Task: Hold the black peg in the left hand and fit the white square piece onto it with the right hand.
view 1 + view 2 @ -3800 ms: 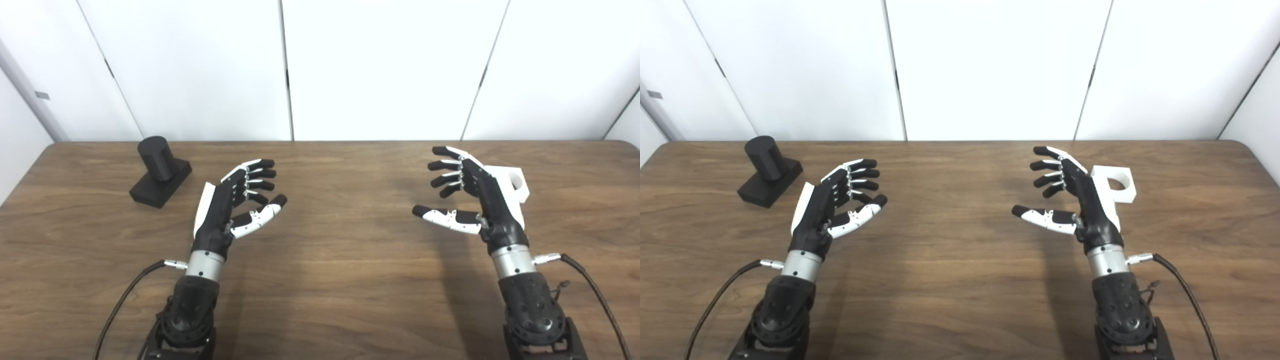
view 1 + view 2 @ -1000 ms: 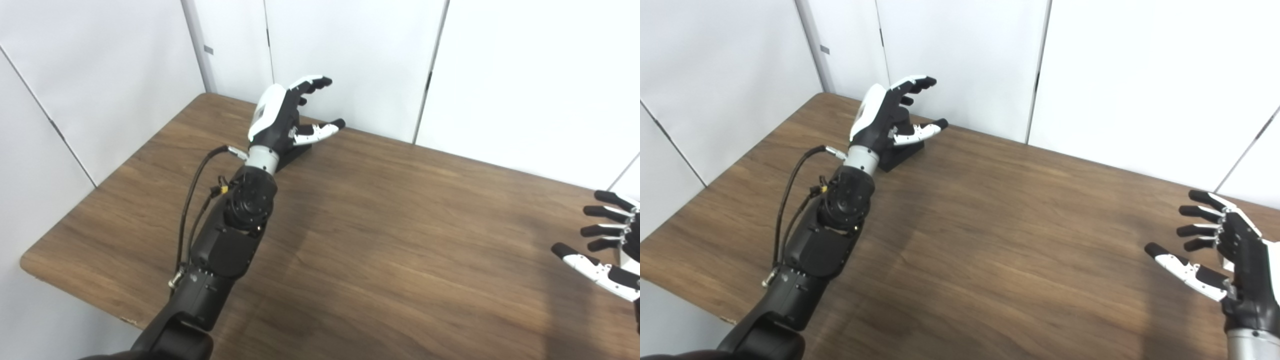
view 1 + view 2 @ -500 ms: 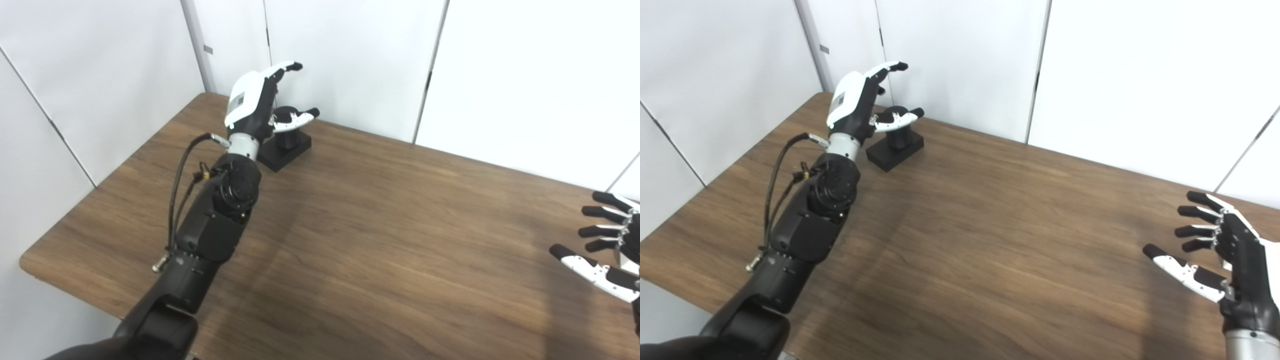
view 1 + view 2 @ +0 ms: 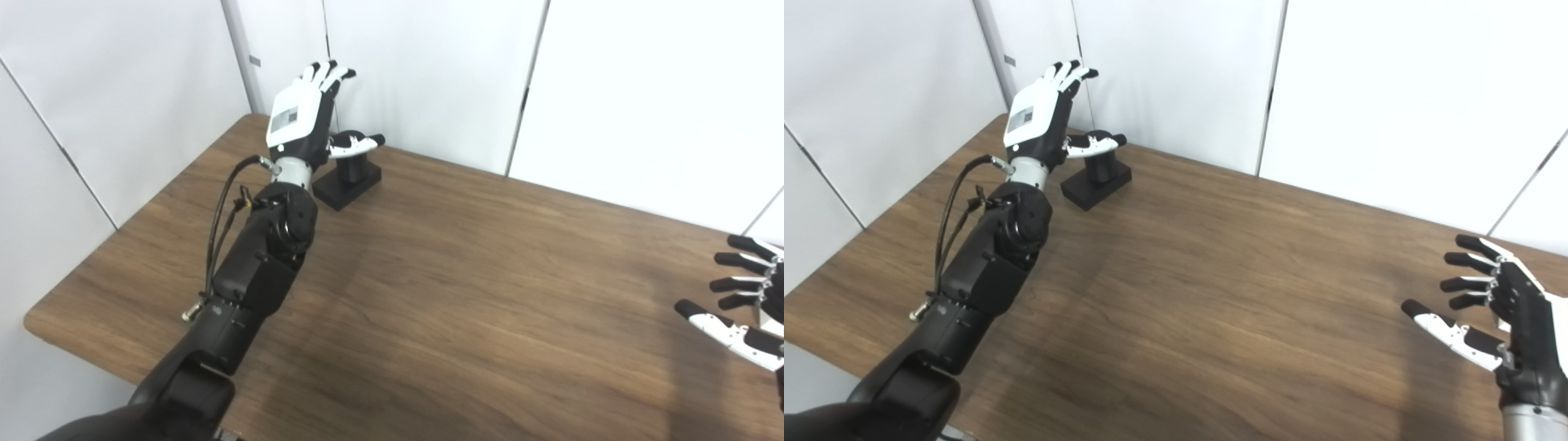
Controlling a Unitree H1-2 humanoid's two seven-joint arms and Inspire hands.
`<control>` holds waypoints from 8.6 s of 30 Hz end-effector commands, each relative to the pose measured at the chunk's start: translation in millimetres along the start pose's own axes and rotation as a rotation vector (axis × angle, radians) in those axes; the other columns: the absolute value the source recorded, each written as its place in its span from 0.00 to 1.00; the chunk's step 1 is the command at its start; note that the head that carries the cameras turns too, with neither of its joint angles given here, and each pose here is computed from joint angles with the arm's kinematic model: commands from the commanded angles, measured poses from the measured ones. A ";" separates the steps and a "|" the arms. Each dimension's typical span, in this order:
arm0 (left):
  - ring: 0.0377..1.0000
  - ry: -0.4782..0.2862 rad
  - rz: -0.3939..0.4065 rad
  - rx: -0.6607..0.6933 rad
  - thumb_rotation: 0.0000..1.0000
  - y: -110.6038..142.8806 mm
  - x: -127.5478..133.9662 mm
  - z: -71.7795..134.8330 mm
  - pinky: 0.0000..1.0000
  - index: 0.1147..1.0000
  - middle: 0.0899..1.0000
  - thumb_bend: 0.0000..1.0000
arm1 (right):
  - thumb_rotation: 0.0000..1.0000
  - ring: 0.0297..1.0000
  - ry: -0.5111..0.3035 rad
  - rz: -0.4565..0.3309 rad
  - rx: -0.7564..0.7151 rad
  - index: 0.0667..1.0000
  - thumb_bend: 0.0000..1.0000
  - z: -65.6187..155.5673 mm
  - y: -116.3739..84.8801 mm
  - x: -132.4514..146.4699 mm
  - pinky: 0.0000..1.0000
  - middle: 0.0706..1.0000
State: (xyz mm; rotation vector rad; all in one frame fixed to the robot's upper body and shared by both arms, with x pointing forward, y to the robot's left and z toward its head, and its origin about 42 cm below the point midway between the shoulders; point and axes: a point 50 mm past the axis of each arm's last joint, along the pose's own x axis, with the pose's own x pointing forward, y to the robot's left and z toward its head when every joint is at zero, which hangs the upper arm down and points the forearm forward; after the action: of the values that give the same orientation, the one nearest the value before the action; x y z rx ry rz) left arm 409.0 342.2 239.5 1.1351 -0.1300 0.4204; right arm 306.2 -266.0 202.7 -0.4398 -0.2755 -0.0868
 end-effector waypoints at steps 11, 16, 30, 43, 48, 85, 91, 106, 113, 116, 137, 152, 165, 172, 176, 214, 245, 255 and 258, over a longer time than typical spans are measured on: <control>1.00 0.095 -0.014 0.124 0.50 11.3 15.7 8.4 1.00 0.87 1.00 0.94 | 0.00 0.53 -0.057 -0.021 -0.009 0.73 0.62 14.4 -8.1 5.8 0.44 0.66; 1.00 0.114 -0.031 0.138 0.50 9.8 17.0 7.6 1.00 0.88 1.00 0.95 | 0.00 0.52 -0.061 -0.023 -0.015 0.73 0.63 14.8 -8.9 5.7 0.43 0.66; 1.00 0.191 -0.074 0.162 0.52 -3.8 17.9 -7.3 1.00 0.86 1.00 0.97 | 0.00 0.52 -0.065 -0.023 -0.025 0.72 0.65 17.7 -9.2 5.6 0.43 0.65; 1.00 0.231 -0.104 0.186 0.51 -12.3 18.2 -17.4 1.00 0.88 1.00 0.97 | 0.00 0.53 -0.062 -0.024 -0.022 0.73 0.64 18.6 -11.1 4.1 0.44 0.66; 1.00 0.240 -0.125 0.187 0.51 -17.3 17.9 -20.3 1.00 0.87 1.00 0.97 | 0.00 0.52 -0.067 -0.024 -0.028 0.72 0.64 18.3 -10.6 4.6 0.44 0.65; 1.00 0.275 -0.271 0.272 0.44 -38.8 39.4 -42.8 1.00 0.73 0.97 0.90 | 0.00 0.55 -0.068 -0.069 -0.014 0.68 0.62 17.5 -9.3 3.4 0.44 0.67; 1.00 0.280 -0.280 0.301 0.45 -36.9 42.9 -45.7 0.99 0.72 0.96 0.89 | 0.00 0.55 -0.064 -0.069 -0.021 0.68 0.62 18.0 -11.6 2.3 0.44 0.67; 0.99 0.282 -0.351 0.361 0.47 -43.0 35.6 -55.4 0.97 0.68 0.93 0.87 | 0.00 0.54 -0.066 -0.064 -0.019 0.65 0.62 16.9 -14.5 2.7 0.45 0.66; 0.97 0.266 -0.378 0.381 0.44 -47.0 29.4 -57.9 0.97 0.58 0.90 0.83 | 0.00 0.54 -0.075 -0.071 -0.013 0.64 0.60 17.2 -16.6 3.0 0.45 0.66; 0.97 0.260 -0.409 0.387 0.41 -48.3 27.1 -59.3 0.98 0.56 0.87 0.82 | 0.00 0.53 -0.084 -0.071 -0.011 0.64 0.60 17.3 -17.5 3.4 0.44 0.65; 0.96 0.110 -0.550 0.337 0.06 -57.6 12.2 -56.1 1.00 0.42 0.86 0.52 | 0.00 0.52 -0.090 -0.068 -0.014 0.63 0.59 18.6 -17.7 4.1 0.43 0.65; 0.98 -0.150 -0.677 0.300 0.05 -75.1 -13.5 -24.4 1.00 0.42 0.89 0.52 | 0.00 0.52 -0.079 -0.069 -0.010 0.63 0.57 24.4 -13.5 3.3 0.43 0.64; 0.98 -0.419 -0.775 0.205 0.06 -83.3 -37.6 16.9 0.98 0.42 0.90 0.52 | 0.00 0.55 -0.074 -0.045 -0.005 0.67 0.53 20.0 -13.3 3.1 0.45 0.68; 0.96 -0.559 -0.803 0.183 0.06 -89.3 -56.1 40.3 0.93 0.42 0.90 0.52 | 0.00 0.56 -0.077 -0.052 -0.010 0.68 0.53 18.8 -12.5 1.7 0.46 0.68; 0.95 -0.636 -0.813 0.161 0.06 -94.2 -69.1 53.2 0.93 0.42 0.89 0.52 | 0.00 0.55 -0.099 -0.059 -0.020 0.67 0.54 15.4 -12.8 3.9 0.45 0.68; 0.94 -1.058 -0.965 0.352 0.06 -135.6 -138.9 109.9 0.92 0.43 0.89 0.52 | 0.00 0.54 -0.121 -0.024 -0.063 0.72 0.59 14.5 -10.9 9.2 0.44 0.67; 0.88 -1.068 -0.938 0.346 0.06 -127.4 -141.1 58.7 0.83 0.42 0.86 0.52 | 0.18 0.91 0.174 0.346 -1.129 0.91 0.90 55.7 -107.8 106.0 0.76 0.96; 0.87 -1.076 -0.936 0.339 0.06 -128.4 -141.5 52.5 0.82 0.42 0.85 0.52 | 0.19 0.96 0.167 0.334 -1.233 0.91 0.88 44.9 -114.3 139.7 0.89 0.97; 0.87 -1.078 -0.931 0.334 0.06 -128.9 -142.3 52.0 0.82 0.42 0.84 0.52 | 0.20 0.97 0.178 0.327 -1.244 0.92 0.88 40.1 -114.4 148.0 0.90 0.97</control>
State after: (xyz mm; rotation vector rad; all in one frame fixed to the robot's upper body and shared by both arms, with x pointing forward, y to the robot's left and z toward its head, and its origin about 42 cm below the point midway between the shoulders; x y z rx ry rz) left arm 356.9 187.7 152.9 1.3826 -0.6054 -0.8823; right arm 414.0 -356.9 293.2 -1.6563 0.1671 0.1198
